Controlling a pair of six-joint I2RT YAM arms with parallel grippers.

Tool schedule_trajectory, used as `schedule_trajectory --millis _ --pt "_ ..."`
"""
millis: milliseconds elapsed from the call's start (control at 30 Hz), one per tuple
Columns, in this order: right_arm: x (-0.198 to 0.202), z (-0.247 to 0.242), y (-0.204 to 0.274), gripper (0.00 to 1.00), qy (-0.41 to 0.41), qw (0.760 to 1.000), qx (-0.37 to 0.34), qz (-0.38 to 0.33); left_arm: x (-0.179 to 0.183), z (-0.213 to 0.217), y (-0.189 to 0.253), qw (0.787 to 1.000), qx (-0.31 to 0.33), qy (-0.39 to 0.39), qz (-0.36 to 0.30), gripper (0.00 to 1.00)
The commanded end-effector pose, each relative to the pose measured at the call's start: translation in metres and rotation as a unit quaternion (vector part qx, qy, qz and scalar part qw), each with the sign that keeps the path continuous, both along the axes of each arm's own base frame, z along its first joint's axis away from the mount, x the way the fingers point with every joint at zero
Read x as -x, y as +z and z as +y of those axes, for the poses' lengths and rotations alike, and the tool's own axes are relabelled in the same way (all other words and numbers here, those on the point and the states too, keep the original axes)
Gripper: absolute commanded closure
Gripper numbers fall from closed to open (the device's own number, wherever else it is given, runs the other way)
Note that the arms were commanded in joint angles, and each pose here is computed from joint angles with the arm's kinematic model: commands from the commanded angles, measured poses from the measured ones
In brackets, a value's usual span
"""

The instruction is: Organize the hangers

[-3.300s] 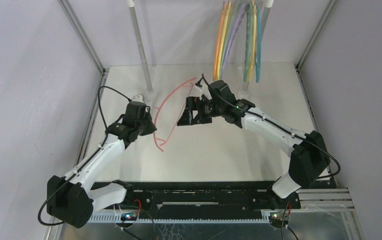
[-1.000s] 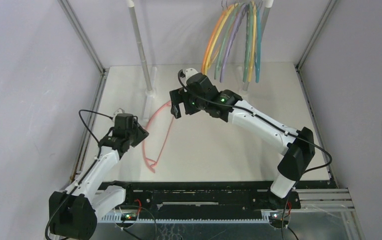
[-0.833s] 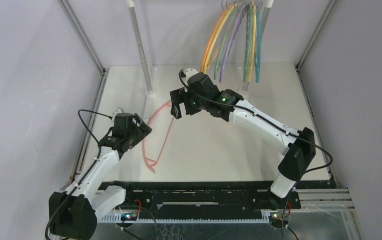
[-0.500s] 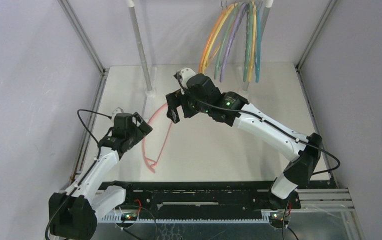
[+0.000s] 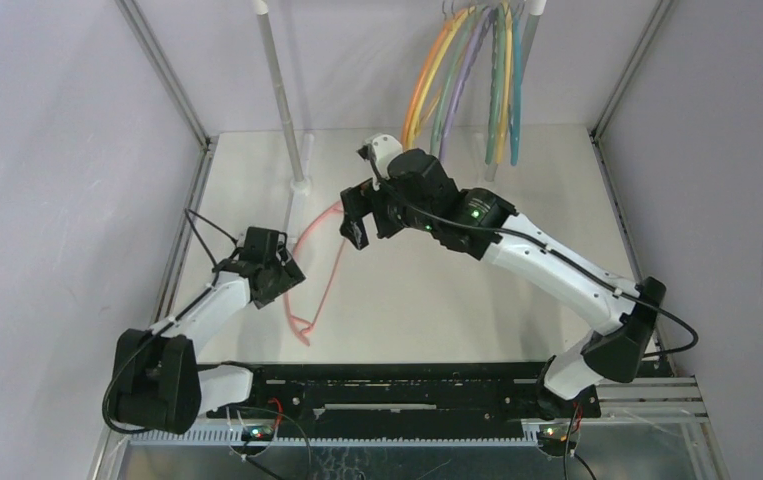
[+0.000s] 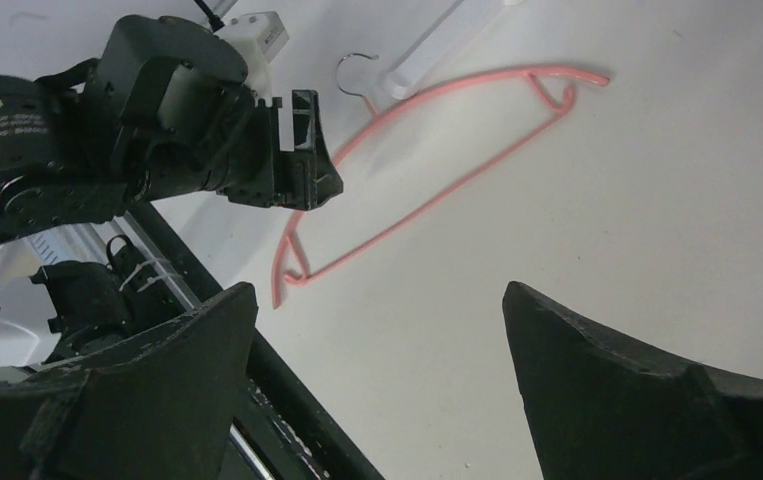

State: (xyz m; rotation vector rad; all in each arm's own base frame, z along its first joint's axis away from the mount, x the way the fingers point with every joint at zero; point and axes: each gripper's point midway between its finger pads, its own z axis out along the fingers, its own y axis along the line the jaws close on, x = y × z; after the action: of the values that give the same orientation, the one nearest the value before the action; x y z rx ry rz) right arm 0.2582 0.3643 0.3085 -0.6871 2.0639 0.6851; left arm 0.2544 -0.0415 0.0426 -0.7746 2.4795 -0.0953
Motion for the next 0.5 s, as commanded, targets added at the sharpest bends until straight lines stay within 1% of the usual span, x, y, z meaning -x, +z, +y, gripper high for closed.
schedule_trajectory --millis 0,100,233,400,467 --pt "0.008 -0.015 0.019 0.00 0.002 0.999 -0.022 -0.035 -0.017 -0.004 0.010 0.999 -0.008 -0.041 -0.007 0.23" --pt "0.006 -0.027 0.018 0.00 -0.008 0.999 -0.029 -0.039 -0.021 -0.005 0.006 0.997 -0.018 -0.072 0.003 0.28" --pt "0.005 -0.041 0.015 0.00 -0.018 0.999 -0.043 -0.028 -0.022 -0.004 -0.007 0.993 -0.036 -0.107 0.034 0.30" --pt "0.006 -0.058 0.014 0.00 -0.034 0.998 -0.044 -0.031 -0.018 -0.005 -0.022 0.991 -0.035 -0.115 0.057 0.33" --pt "0.006 -0.064 0.014 0.00 -0.042 0.998 -0.042 -0.030 -0.015 -0.005 -0.028 0.990 -0.036 -0.117 0.065 0.38"
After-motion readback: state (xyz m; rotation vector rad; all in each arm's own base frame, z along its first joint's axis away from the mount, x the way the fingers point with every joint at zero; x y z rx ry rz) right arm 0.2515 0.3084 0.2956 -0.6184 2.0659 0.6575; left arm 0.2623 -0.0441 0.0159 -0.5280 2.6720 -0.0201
